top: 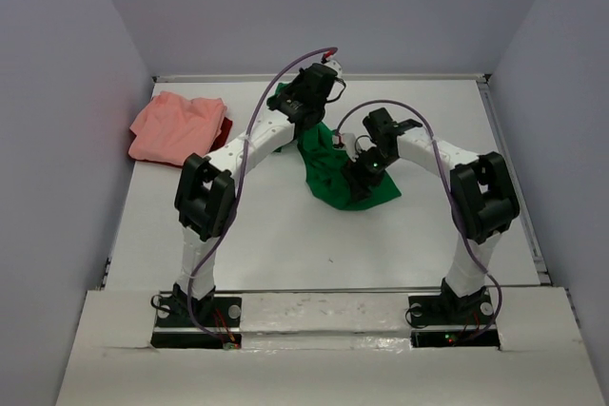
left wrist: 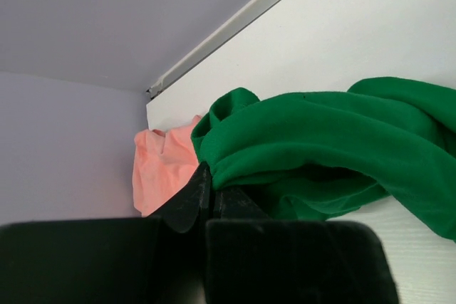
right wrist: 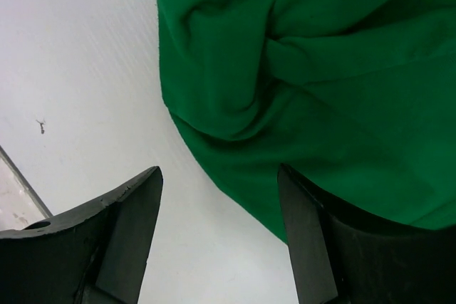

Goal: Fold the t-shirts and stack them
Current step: Move the tshirt to the center of the board

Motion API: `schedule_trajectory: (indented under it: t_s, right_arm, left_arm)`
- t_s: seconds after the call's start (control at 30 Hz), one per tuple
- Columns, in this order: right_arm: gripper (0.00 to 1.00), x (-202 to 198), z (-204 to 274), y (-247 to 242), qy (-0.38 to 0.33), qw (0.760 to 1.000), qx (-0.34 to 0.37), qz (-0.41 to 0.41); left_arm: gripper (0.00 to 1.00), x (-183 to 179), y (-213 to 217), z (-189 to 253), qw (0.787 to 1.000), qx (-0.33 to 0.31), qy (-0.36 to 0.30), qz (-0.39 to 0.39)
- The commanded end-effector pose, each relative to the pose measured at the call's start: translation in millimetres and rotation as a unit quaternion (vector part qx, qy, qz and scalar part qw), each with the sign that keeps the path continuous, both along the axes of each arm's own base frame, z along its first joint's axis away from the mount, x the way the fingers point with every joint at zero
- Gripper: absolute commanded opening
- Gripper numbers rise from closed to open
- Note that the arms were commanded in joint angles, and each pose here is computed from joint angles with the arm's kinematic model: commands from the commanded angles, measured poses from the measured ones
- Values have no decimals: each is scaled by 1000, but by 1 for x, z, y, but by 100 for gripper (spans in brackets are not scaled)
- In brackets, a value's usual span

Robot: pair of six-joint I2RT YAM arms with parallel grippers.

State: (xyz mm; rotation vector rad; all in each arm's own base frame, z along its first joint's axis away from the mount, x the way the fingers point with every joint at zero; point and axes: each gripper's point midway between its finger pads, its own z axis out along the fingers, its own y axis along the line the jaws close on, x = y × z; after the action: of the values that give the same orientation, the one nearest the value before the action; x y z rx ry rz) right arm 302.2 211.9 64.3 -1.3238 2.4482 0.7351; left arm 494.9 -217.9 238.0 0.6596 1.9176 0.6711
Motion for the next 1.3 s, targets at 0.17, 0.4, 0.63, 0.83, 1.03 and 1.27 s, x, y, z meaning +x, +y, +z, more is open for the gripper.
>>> schedule_trajectory:
  t_s: [0.17, 0.4, 0.63, 0.83, 1.03, 1.27]
  right_arm:
    - [71, 9, -26, 21, -9, 1000, -7, 28]
    - [73, 20, -29, 43, -21, 999, -8, 34]
    - [68, 17, -30, 55, -30, 998, -26, 46]
    - [9, 16, -55, 24, -56, 991, -123, 26]
    - [0, 14, -50, -26, -110, 972, -206, -7]
    - [0, 60, 11, -118, -208, 926, -286, -134]
  left_arm:
    - [0, 6, 14, 26, 998, -27, -37, 32]
    - [0, 7, 26, 29, 998, -42, -38, 40]
    - [0, 5, 31, 28, 997, -50, -36, 35]
    - [0, 9, 51, 32, 996, -51, -42, 51]
    - [0, 14, 86, 47, 995, -55, -47, 73]
    - [0, -8, 141, 73, 993, -34, -51, 105]
